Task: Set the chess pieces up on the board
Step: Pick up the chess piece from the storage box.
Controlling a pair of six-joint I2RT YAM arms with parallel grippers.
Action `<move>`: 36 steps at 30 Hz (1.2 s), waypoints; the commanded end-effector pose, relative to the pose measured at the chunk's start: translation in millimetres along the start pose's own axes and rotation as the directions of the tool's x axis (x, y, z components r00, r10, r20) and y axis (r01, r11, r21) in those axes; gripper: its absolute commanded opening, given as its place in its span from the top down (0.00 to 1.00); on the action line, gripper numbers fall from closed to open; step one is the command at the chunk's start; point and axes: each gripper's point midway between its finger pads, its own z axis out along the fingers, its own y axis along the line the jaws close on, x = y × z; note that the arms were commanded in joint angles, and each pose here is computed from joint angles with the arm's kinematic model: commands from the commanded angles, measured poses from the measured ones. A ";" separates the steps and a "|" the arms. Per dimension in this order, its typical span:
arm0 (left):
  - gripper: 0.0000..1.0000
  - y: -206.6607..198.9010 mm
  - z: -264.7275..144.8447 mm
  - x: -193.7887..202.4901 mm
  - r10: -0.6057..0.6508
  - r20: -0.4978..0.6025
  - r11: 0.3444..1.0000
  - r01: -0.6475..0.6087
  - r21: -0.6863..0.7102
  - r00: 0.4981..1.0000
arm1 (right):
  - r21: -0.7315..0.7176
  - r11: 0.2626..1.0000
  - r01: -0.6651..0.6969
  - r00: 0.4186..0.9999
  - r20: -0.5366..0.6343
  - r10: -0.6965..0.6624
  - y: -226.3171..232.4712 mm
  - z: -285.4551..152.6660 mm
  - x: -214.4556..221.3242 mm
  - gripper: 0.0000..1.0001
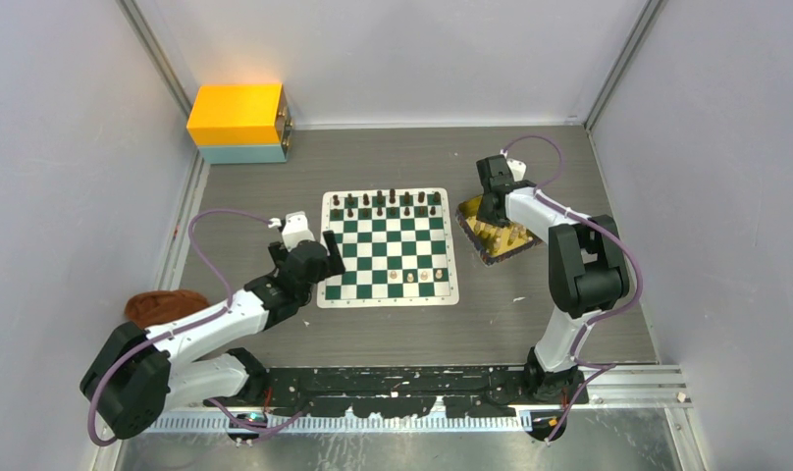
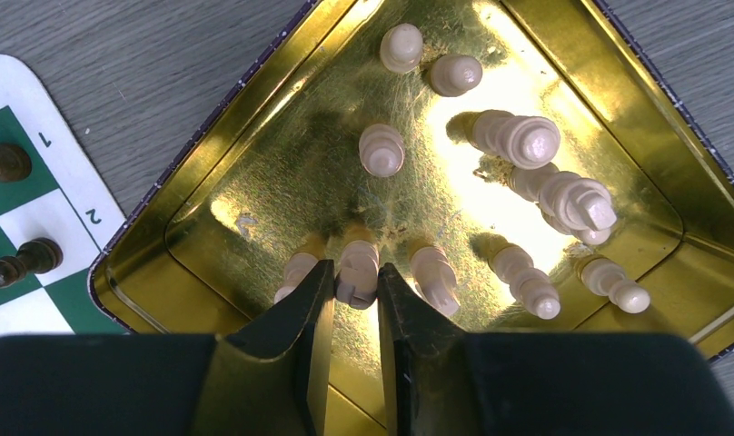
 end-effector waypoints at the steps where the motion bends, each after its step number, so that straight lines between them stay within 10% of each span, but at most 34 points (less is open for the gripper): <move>1: 0.04 -15.9 0.3 -28.5 -0.046 0.073 0.999 0.044 0.030 0.996 | -0.023 0.999 -0.025 0.998 0.062 0.026 3.4 -15.0 -22.5 1.00; 36: 0.05 -6.8 -11.0 -32.9 -0.067 0.078 0.998 0.066 0.017 0.995 | -0.140 0.989 0.040 0.980 0.196 -0.011 18.7 -98.2 -40.0 0.99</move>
